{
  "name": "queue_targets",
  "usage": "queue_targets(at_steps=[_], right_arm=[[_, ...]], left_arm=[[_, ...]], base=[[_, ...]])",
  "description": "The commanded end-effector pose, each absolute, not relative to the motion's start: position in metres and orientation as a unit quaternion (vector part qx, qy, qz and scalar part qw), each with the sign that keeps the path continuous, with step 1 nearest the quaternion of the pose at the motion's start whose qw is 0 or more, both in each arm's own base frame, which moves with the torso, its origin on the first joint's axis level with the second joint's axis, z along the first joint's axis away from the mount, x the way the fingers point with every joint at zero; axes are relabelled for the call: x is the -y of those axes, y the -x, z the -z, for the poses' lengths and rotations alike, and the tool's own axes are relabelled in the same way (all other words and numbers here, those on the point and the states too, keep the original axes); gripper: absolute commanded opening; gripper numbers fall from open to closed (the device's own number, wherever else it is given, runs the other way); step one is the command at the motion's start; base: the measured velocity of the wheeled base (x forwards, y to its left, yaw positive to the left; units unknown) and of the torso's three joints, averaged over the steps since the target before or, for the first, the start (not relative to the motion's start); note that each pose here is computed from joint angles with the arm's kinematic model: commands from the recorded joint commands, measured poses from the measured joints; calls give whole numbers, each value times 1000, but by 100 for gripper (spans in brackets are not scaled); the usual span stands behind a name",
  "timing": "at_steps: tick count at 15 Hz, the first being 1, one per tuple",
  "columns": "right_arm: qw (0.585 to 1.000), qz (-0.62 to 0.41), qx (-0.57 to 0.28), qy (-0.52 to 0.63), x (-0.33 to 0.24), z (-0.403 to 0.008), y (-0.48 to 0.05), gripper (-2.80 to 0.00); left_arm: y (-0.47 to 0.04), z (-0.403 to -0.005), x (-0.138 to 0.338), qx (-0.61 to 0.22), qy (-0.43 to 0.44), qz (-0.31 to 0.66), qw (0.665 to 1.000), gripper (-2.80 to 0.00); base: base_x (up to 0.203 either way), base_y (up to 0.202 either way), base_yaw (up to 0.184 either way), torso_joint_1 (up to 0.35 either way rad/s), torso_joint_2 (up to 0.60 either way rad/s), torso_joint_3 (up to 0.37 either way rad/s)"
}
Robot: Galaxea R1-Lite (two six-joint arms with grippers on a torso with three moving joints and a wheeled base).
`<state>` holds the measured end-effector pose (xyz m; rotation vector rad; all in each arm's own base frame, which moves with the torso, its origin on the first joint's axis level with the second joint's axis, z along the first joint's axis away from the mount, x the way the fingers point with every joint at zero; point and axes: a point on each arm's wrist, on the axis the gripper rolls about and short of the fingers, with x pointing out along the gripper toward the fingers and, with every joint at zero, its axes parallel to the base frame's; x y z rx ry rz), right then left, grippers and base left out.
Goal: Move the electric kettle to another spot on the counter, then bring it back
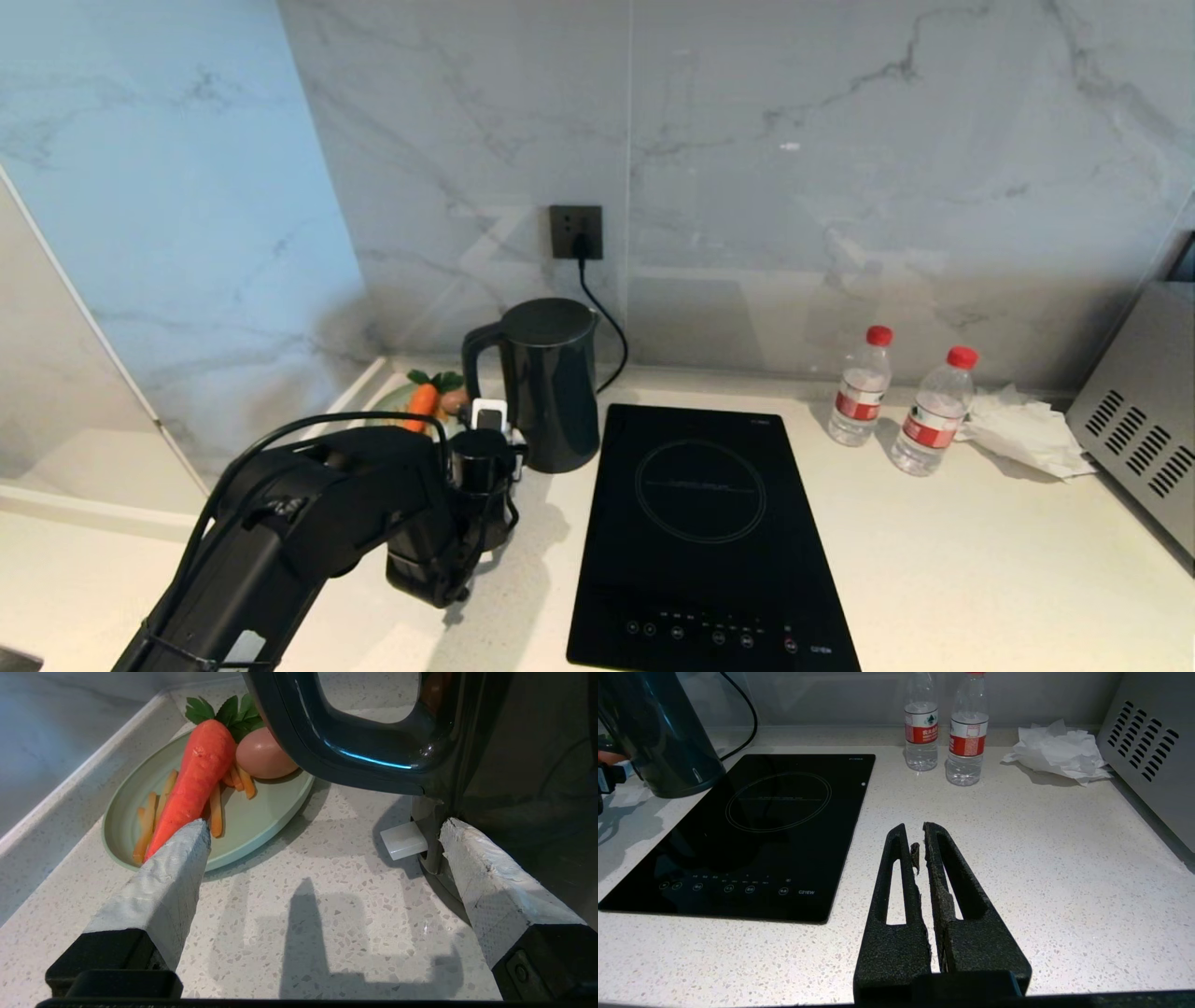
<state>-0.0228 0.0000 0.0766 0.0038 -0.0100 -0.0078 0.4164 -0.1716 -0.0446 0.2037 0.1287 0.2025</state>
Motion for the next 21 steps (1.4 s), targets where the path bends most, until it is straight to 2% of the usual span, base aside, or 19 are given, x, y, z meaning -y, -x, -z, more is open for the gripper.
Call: queue_targets(at_steps=[1, 16, 21], right_arm=[[1000, 4, 6, -2, 0, -77, 23, -280], [1000, 4, 5, -2, 0, -76, 23, -280], [1000, 4, 5, -2, 0, -77, 23, -280]], left_arm=[[-418, 48, 167, -65, -101, -110, 987, 0], [-433, 46, 166, -45, -114, -154, 981, 0], [-431, 43, 165, -6, -141, -157, 977, 0]], base=[[0, 0, 0, 0, 0, 0], [0, 0, 0, 0, 0, 0], [0, 0, 0, 0, 0, 0]])
